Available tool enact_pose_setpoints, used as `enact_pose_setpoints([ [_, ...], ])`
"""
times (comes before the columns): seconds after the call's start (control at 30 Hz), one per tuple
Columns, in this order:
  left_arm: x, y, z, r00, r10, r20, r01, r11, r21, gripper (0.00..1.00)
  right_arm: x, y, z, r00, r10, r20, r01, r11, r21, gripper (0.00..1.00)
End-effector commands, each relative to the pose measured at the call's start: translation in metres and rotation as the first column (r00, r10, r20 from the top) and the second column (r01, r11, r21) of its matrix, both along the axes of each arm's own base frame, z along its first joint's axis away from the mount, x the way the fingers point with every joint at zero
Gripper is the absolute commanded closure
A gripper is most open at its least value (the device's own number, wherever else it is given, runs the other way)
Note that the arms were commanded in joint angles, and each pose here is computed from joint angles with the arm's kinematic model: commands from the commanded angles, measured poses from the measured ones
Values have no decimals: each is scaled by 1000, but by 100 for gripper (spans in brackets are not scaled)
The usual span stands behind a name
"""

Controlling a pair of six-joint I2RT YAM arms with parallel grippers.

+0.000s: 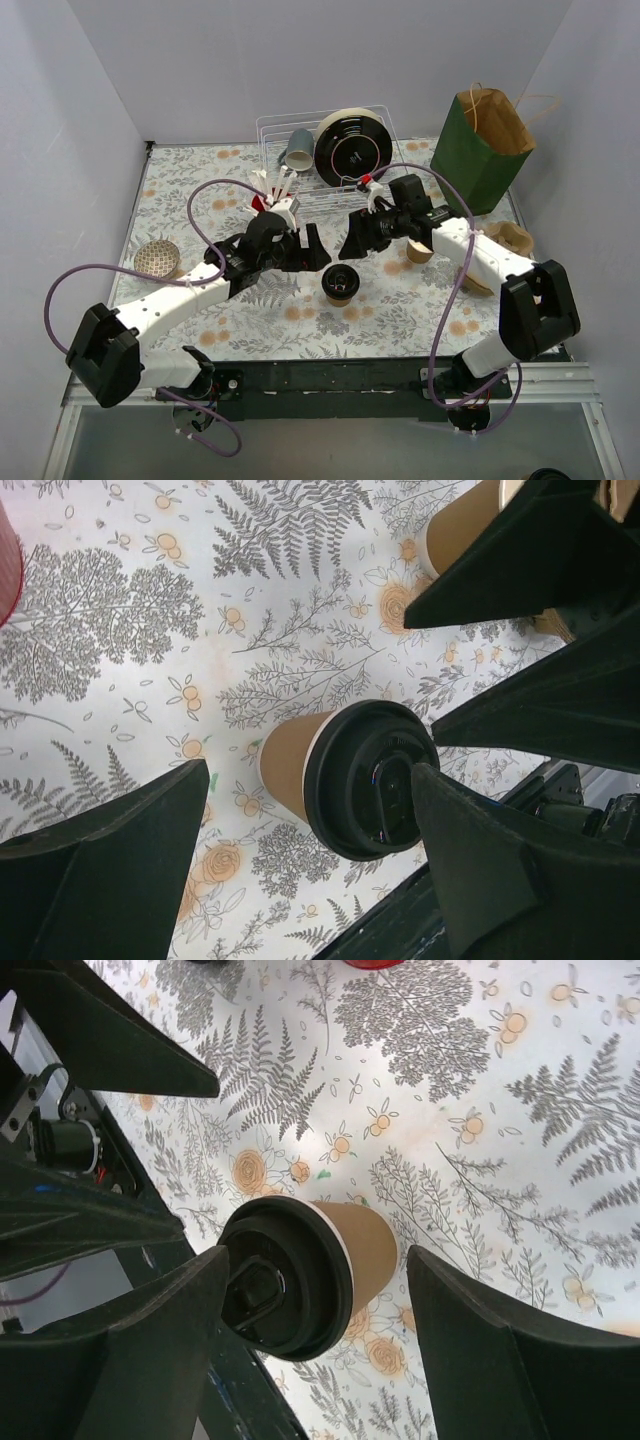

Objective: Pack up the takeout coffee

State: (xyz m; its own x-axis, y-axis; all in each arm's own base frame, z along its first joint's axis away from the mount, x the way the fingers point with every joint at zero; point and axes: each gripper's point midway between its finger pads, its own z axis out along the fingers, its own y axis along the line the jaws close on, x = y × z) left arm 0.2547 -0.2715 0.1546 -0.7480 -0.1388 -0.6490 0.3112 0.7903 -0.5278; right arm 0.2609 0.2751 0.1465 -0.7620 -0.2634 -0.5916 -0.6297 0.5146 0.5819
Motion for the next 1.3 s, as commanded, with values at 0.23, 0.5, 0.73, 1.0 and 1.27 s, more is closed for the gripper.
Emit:
enact_pose_setpoints([
  [0.23, 17, -39, 5, 959, -284, 13, 284, 956, -71, 21, -46, -45, 30, 948, -274, 161, 253, 958, 139, 67],
  [0.5, 15, -54, -25, 930, -362, -63, 356, 930, -90, 27, -99, -38, 10, 959, -225, 173, 153, 923, 352, 78],
  [0.73, 10, -40, -44, 949, -302, -94, 298, 953, -63, 33, -114, -33, -3, 952, -264, 157, 164, 869, 466, 81],
  [1.0, 6, -12, -50, 983, -142, -115, 142, 990, -14, 33, -109, -24, -20, 957, -267, 114, 196, 885, 423, 81],
  [1.27, -1, 9, -51, 990, 10, -143, -14, 999, -30, 35, -110, -18, -22, 944, -324, -61, 321, 860, 398, 59],
])
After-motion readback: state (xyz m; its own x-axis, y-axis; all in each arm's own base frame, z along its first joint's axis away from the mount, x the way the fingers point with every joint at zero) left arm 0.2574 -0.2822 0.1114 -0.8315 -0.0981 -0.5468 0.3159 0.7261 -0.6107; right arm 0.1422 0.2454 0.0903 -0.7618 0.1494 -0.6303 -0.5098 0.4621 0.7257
